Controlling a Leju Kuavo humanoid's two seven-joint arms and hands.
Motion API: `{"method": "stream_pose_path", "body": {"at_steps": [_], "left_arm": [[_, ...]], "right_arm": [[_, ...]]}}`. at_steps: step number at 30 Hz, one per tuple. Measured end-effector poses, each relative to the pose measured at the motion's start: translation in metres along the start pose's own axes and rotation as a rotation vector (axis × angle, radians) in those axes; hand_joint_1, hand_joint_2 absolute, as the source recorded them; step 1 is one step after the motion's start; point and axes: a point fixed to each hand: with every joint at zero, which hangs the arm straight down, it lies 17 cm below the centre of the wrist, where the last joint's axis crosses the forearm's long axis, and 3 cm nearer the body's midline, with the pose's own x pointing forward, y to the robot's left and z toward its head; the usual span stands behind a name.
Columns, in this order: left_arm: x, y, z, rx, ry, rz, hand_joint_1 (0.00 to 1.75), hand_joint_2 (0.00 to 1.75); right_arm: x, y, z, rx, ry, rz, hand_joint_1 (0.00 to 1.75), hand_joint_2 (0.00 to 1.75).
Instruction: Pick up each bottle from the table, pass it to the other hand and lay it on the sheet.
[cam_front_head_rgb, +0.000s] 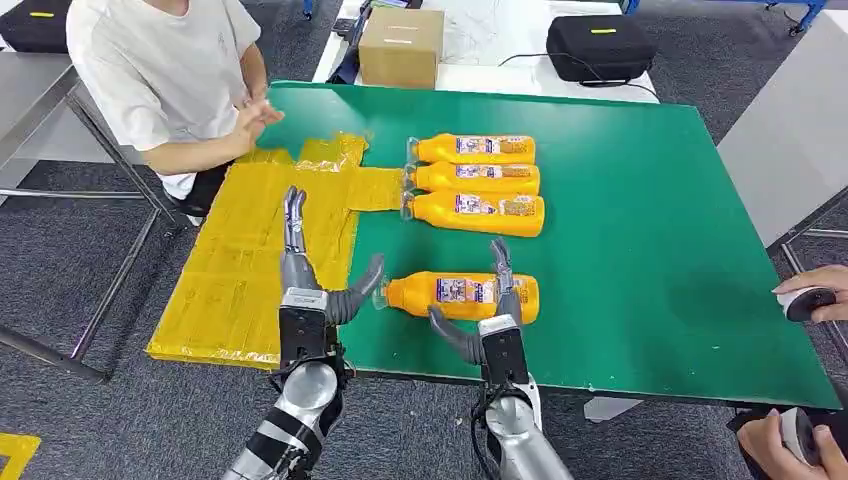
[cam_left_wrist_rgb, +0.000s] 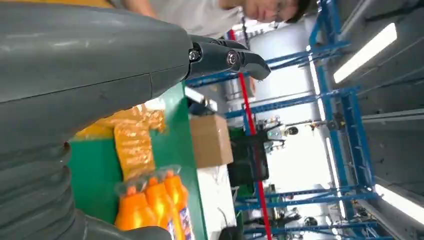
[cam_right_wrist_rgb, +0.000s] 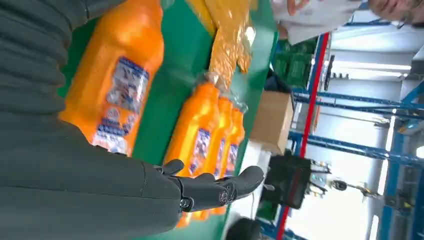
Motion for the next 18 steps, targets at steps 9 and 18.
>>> {"method": "stream_pose_path", "body": {"at_steps": [9,18], "left_arm": [[0.002,0.021,-0.002,0.086,0.042,0.088,0.0,1.75],[0.006,0.031,0.008,0.092,0.041,0.108,0.0,1.75]], "right_arm": [[-0.038,0.019,-0.007,0.295,0.028,0.4,0.0,1.75],[-0.091,-0.03,-0.027,0.486,0.12,0.768,0.0,1.75]]}}
